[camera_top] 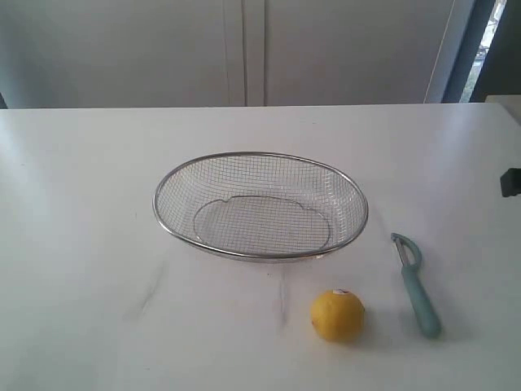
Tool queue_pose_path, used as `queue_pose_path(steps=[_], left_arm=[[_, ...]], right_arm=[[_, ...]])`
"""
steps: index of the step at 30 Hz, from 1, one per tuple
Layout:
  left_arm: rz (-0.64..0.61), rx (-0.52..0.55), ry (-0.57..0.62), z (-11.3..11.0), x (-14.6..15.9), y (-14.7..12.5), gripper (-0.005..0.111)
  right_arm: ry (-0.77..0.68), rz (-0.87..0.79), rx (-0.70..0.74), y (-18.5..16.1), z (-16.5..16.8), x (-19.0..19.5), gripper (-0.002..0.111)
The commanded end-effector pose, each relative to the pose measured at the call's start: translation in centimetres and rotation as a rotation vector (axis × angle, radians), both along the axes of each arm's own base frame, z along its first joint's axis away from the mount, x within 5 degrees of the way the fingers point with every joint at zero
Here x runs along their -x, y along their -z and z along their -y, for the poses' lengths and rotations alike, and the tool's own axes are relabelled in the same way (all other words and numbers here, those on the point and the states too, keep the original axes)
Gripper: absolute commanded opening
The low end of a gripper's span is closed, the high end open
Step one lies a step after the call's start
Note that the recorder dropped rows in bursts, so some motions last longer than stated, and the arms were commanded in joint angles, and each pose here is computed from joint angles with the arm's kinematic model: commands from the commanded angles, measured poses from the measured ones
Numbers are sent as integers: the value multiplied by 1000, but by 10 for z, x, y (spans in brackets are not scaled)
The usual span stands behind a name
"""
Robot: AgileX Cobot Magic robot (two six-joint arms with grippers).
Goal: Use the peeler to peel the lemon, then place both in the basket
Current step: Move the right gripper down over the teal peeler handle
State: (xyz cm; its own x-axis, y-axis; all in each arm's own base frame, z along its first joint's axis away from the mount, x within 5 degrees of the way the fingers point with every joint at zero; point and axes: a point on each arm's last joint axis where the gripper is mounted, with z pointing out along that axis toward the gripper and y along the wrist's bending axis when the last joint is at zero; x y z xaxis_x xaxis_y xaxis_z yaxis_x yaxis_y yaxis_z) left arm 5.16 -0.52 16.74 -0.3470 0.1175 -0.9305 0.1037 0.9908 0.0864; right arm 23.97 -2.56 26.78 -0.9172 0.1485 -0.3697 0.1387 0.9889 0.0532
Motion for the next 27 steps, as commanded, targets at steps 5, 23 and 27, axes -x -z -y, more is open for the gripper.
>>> queue_pose_path(steps=[5,23,27], left_arm=[[4,2,-1,0,0,1,0],[4,2,-1,0,0,1,0],[4,2,-1,0,0,1,0]], right_arm=[[-36,-4,-48,3,-3,-4,0],[-236,17,-77,2,-51,-6,0],[-252,27,-81,1,-59,-6,0]])
